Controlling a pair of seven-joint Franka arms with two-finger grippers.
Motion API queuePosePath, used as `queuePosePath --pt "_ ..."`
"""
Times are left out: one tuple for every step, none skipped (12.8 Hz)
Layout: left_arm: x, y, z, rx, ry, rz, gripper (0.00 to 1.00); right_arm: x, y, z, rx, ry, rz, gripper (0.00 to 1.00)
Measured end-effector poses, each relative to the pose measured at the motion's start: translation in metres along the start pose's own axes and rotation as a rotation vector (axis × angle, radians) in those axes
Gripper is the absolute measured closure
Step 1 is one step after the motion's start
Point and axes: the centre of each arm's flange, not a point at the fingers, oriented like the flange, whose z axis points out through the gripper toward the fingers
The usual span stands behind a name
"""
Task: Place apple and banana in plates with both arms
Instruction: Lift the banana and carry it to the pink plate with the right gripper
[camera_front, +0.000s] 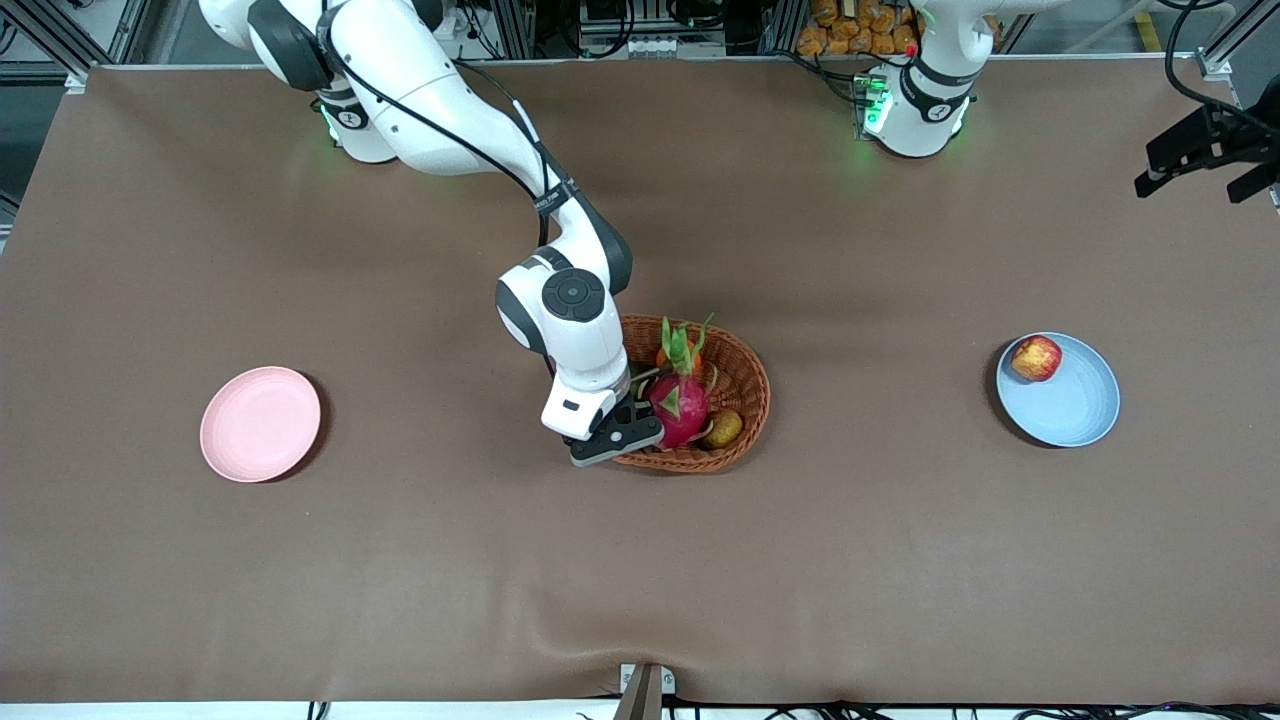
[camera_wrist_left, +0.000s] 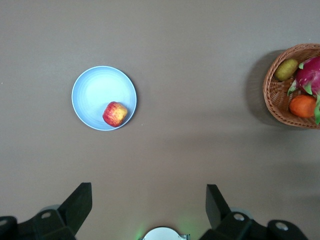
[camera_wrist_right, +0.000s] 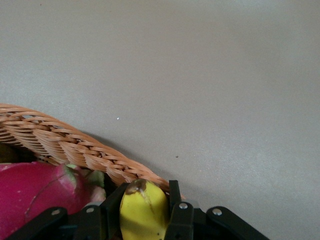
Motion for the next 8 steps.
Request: queuePosePath --pt "0.007 0.003 0.004 0.001 0.005 0.006 0.00 0.000 0.000 0.000 0.000 -0.001 0.007 0.63" --pt "0.014 0.007 0.007 0.002 0.009 0.013 0.00 0.000 0.000 -0.001 -0.002 -0.005 0.011 0.63" --pt "0.019 0.010 0.008 0.002 0.009 0.015 0.00 0.000 -0.001 -0.002 -0.007 -0.017 0.016 0.63" --pt "0.021 0.013 0.008 0.003 0.011 0.010 0.00 0.000 -0.002 -0.007 -0.013 -0.033 0.020 0.63" --pt "0.022 0.013 0.007 0.004 0.013 0.005 0.00 0.002 -0.002 -0.015 -0.019 -0.045 0.023 0.63" --pt "0.022 0.010 0.006 0.004 0.015 0.000 0.00 0.006 -0.001 -0.026 -0.022 -0.050 0.027 0.63" --pt "0.022 0.007 0.006 0.003 0.015 -0.006 0.00 0.009 0.001 -0.038 -0.024 -0.052 0.032 0.63" --pt "0.022 0.005 0.006 0.003 0.014 -0.009 0.00 0.012 0.003 -0.048 -0.026 -0.053 0.036 0.63"
